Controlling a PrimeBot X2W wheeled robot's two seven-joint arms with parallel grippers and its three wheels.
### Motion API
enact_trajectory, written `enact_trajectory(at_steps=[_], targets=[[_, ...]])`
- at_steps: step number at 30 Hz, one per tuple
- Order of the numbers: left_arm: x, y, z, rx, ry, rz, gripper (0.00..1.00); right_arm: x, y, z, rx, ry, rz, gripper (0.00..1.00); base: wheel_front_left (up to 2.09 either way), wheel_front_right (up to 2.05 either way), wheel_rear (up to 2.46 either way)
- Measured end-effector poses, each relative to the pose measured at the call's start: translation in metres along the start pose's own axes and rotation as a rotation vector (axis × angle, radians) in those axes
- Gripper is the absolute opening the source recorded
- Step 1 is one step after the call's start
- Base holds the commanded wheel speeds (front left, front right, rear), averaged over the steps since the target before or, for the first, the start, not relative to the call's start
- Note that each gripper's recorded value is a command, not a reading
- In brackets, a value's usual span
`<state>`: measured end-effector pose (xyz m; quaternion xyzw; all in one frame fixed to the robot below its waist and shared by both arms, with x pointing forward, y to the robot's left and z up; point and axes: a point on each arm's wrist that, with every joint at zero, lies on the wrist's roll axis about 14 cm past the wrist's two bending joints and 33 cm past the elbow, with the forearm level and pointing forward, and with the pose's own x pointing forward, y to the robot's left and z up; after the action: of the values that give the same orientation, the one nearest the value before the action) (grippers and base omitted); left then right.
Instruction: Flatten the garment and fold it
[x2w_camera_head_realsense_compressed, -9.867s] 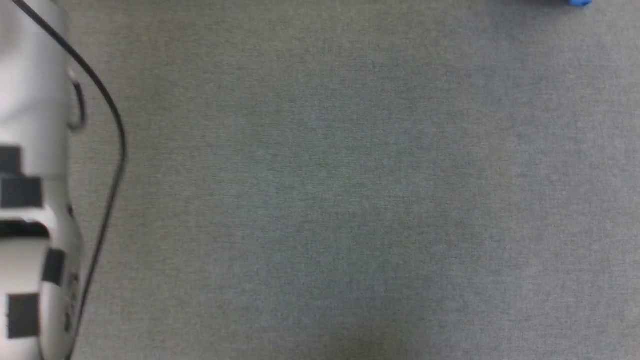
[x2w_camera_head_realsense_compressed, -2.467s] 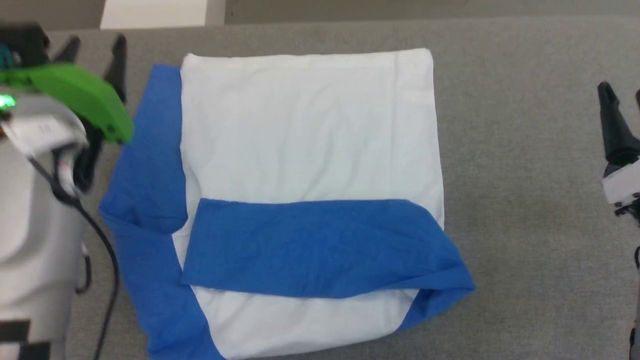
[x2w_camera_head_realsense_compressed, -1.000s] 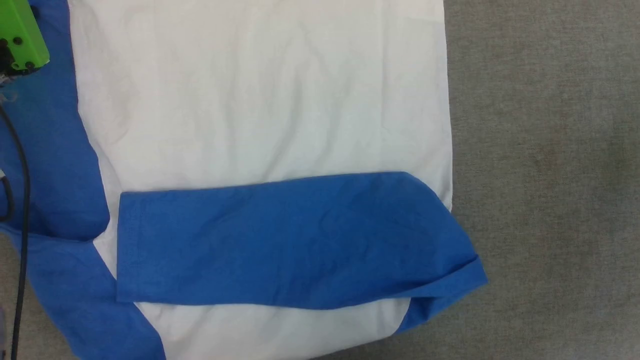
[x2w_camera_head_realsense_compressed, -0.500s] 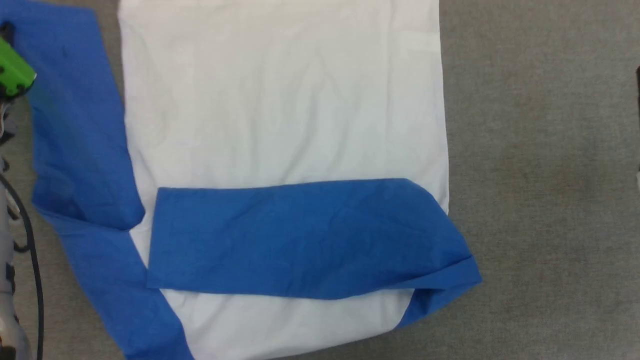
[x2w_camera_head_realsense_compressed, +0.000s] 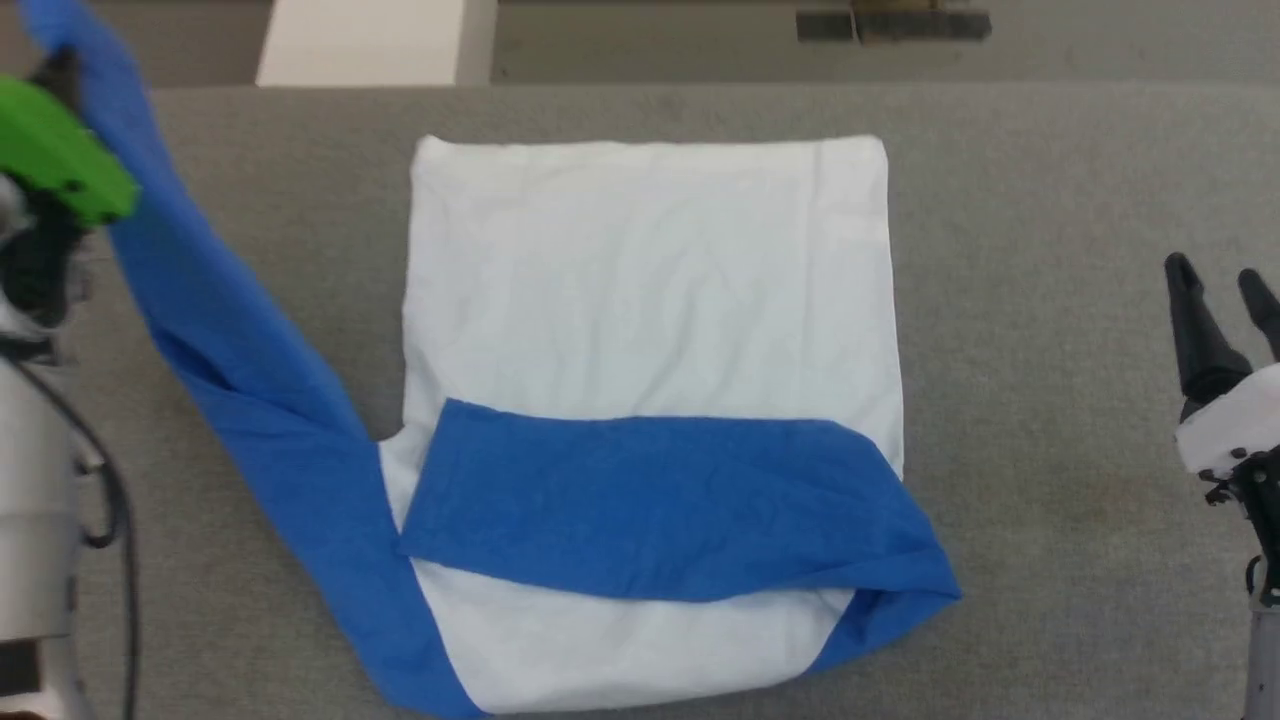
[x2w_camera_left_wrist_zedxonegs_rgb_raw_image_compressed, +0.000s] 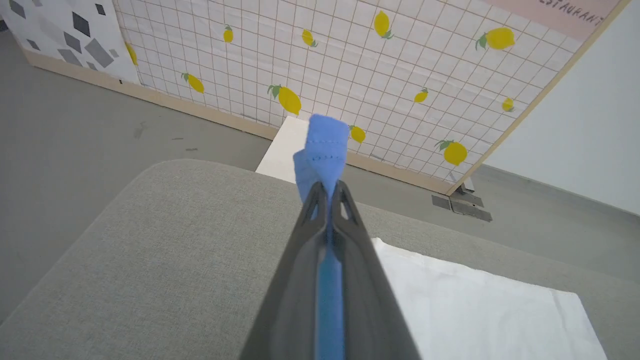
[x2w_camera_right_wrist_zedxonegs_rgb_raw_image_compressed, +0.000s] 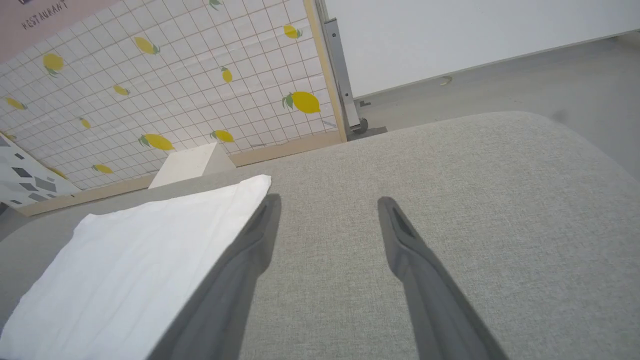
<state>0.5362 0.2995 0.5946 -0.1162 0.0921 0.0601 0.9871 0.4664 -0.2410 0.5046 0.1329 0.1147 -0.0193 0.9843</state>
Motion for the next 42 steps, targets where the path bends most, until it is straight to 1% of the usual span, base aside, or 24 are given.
enact_trajectory(at_steps=[4,6,10,15,18,20,22,25,29,33,34,35,36,39,42], targets=[[-0.023,-0.053,0.006,0.037,-0.004,-0.142,0.00,-0.009,0.017,0.011,0.029,-0.035,0.038,1.00,0.00,0.00,0.00],[-0.036,-0.075,0.002,0.051,0.000,-0.204,0.00,-0.014,0.027,0.016,0.051,-0.052,0.063,1.00,0.00,0.00,0.00],[-0.061,-0.128,-0.018,0.048,0.019,-0.332,0.00,-0.024,0.041,0.029,0.057,-0.089,0.097,1.00,0.00,0.00,0.00],[-0.087,-0.200,-0.066,0.041,0.114,-0.521,0.00,-0.033,0.037,0.039,0.061,-0.119,0.089,1.00,0.00,0.00,0.00],[-0.106,-0.240,-0.116,0.056,0.237,-0.635,0.00,-0.036,0.027,0.039,0.067,-0.121,0.066,1.00,0.00,0.00,0.00],[-0.119,-0.258,-0.149,0.080,0.323,-0.696,0.00,-0.037,0.021,0.036,0.070,-0.116,0.050,1.00,0.00,0.00,0.00],[-0.131,-0.270,-0.179,0.100,0.402,-0.743,0.00,-0.037,0.016,0.033,0.071,-0.110,0.036,1.00,0.00,0.00,0.00],[-0.147,-0.278,-0.221,0.153,0.516,-0.791,0.00,-0.038,0.007,0.029,0.074,-0.106,0.013,1.00,0.00,0.00,0.00],[-0.167,-0.280,-0.264,0.217,0.651,-0.835,0.00,-0.039,-0.003,0.024,0.078,-0.096,-0.016,1.00,0.00,0.00,0.00],[-0.184,-0.276,-0.295,0.242,0.763,-0.850,0.00,-0.040,-0.011,0.019,0.088,-0.090,-0.036,1.00,0.00,0.00,0.00],[-0.186,-0.275,-0.298,0.247,0.774,-0.849,0.04,-0.041,-0.012,0.018,0.089,-0.089,-0.038,1.00,0.00,0.00,0.00],[-0.188,-0.275,-0.298,0.245,0.778,-0.848,0.84,-0.041,-0.012,0.018,0.089,-0.090,-0.038,1.00,0.00,0.00,0.00],[-0.188,-0.275,-0.298,0.240,0.779,-0.848,1.00,-0.042,-0.012,0.017,0.090,-0.088,-0.038,1.00,0.00,0.00,0.00],[-0.190,-0.279,-0.288,0.174,0.772,-0.848,1.00,-0.043,-0.009,0.017,0.091,-0.088,-0.030,1.00,0.00,0.00,0.00],[-0.180,-0.285,-0.261,0.085,0.703,-0.836,1.00,-0.044,-0.004,0.017,0.091,-0.087,-0.017,1.00,0.00,0.00,0.00]])
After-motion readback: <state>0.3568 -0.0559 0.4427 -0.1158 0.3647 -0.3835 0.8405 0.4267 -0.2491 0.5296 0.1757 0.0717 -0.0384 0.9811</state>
